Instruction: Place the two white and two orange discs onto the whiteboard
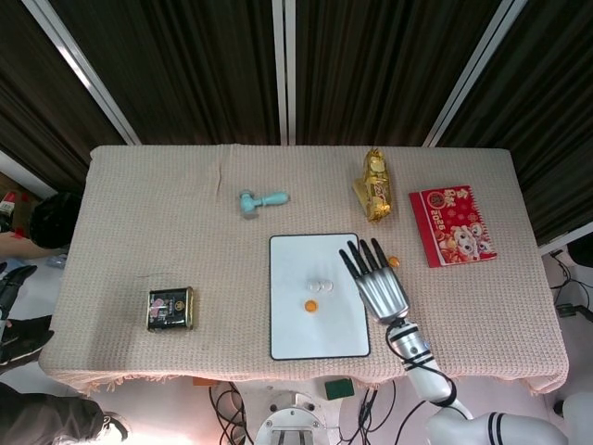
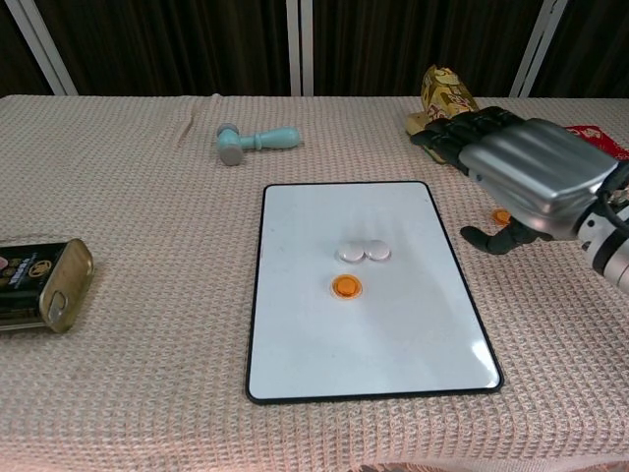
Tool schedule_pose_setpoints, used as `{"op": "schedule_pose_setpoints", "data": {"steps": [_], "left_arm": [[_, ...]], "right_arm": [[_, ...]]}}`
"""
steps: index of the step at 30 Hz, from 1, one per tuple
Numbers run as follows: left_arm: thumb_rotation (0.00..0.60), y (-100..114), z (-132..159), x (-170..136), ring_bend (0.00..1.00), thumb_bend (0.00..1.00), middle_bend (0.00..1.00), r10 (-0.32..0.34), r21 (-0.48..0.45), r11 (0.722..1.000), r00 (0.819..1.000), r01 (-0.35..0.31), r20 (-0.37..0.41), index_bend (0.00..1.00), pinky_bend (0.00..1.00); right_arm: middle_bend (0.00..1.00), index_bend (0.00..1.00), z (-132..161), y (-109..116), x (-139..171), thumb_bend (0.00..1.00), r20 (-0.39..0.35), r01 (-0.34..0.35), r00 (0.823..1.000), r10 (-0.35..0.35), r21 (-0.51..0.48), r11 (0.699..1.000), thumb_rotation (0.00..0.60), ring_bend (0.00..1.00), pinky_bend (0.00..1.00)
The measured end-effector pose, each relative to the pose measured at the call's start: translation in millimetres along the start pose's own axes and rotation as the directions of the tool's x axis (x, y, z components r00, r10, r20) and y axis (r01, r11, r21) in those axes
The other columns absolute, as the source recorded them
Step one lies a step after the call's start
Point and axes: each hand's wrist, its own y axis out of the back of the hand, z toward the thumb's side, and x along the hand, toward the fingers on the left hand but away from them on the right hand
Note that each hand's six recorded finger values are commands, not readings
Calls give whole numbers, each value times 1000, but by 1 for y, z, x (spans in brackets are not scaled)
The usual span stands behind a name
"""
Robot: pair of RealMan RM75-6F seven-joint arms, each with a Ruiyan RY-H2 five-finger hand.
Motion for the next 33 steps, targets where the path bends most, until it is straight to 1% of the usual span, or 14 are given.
{"op": "schedule_pose_setpoints", "data": {"steps": [1, 3, 4, 6, 9, 13, 15, 21, 28, 33], "left_arm": [[600, 0, 1, 0, 1, 100, 141, -1, 2, 1000, 1000, 1, 1, 119, 118], [600, -1, 2, 0, 2, 100, 142, -3, 5, 1000, 1000, 3, 4, 119, 118], [600, -1, 3, 0, 2, 101, 142, -4, 7, 1000, 1000, 4, 6, 119, 118], [600, -2, 4, 0, 2, 101, 142, -5, 9, 1000, 1000, 5, 7, 119, 118], [600, -3, 4, 0, 2, 100, 142, -7, 10, 1000, 1000, 7, 3, 119, 118], [600, -2, 2, 1, 2, 101, 142, -3, 8, 1000, 1000, 3, -2, 119, 118], [600, -1, 1, 1, 1, 101, 142, -2, 7, 1000, 1000, 2, -5, 119, 118], [600, -2, -2, 2, 1, 101, 142, -7, 5, 1000, 1000, 7, -12, 118, 118], [600, 0, -4, 2, 1, 101, 142, -2, -1, 1000, 1000, 2, -16, 119, 118], [600, 0, -3, 2, 2, 100, 142, -3, -1, 1000, 1000, 3, -13, 119, 118]], "right_arm": [[0, 65, -6, -1, 0, 320, 18, -7, 1000, 7, -2, 1000, 600, 0, 0], [0, 108, -26, -7, -2, 319, 80, -32, 996, 33, -12, 999, 600, 0, 0], [0, 132, -37, -11, -3, 319, 114, -45, 992, 46, -13, 999, 600, 0, 0], [0, 171, -52, -17, -6, 320, 157, -59, 986, 58, 2, 998, 600, 0, 0], [0, 226, -70, -27, -11, 325, 206, -79, 976, 72, 25, 997, 600, 0, 0], [0, 262, -81, -43, -20, 327, 248, -128, 961, 122, 5, 992, 600, 0, 0], [0, 274, -79, -50, -26, 329, 247, -144, 958, 143, -15, 989, 600, 0, 0], [0, 292, -64, -59, -37, 331, 222, -148, 963, 156, -52, 988, 600, 0, 0], [0, 364, -58, -65, -38, 335, 214, -149, 964, 155, -46, 988, 600, 0, 0], [0, 387, -58, -67, -39, 337, 218, -148, 964, 155, -46, 988, 600, 0, 0]]}}
